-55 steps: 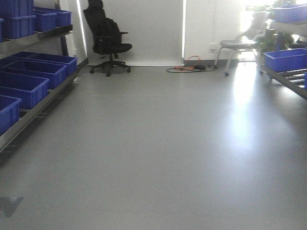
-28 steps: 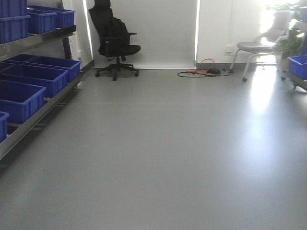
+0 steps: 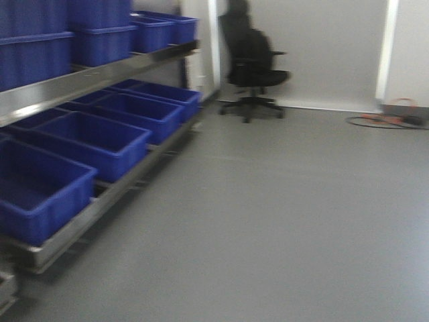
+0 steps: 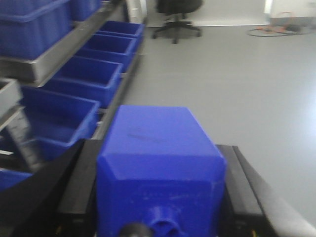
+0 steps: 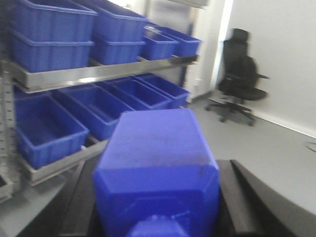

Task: Pick and sort blue part to right shelf
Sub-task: 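Drive the base to the rack of open blue bins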

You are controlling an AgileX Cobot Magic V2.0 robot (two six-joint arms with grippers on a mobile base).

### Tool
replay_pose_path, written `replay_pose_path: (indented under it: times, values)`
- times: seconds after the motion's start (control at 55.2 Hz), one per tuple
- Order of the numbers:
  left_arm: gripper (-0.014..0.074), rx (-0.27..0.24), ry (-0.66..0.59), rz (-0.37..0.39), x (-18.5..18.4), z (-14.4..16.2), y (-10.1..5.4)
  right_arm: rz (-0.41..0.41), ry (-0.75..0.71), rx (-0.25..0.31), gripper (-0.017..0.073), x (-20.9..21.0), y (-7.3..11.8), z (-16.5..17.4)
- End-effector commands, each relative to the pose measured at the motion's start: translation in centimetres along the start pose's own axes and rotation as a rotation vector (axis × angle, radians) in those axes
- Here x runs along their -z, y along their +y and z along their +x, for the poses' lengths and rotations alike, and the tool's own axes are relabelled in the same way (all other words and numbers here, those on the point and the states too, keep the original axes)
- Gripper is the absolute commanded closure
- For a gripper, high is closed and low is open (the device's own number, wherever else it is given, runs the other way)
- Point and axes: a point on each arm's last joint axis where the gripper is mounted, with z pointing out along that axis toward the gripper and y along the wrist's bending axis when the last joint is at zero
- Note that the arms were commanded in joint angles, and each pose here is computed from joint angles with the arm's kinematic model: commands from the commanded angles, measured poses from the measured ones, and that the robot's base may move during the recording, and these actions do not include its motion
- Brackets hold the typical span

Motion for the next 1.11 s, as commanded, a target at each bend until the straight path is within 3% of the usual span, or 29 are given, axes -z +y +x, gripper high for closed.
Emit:
replay_pose_path:
  times: [0.0, 1.087]
  values:
    - [0.0257, 0.002, -0.097, 0.019, 0.24, -1.68, -0.10, 0.023, -0.125, -0.003, 0.0345, 0.52, -0.21, -1.71]
    - [0.0257, 0.002, -0.097, 0.019, 0.24, -1.68, -0.10, 0.023, -0.125, -0.003, 0.0345, 0.52, -0.21, -1.71]
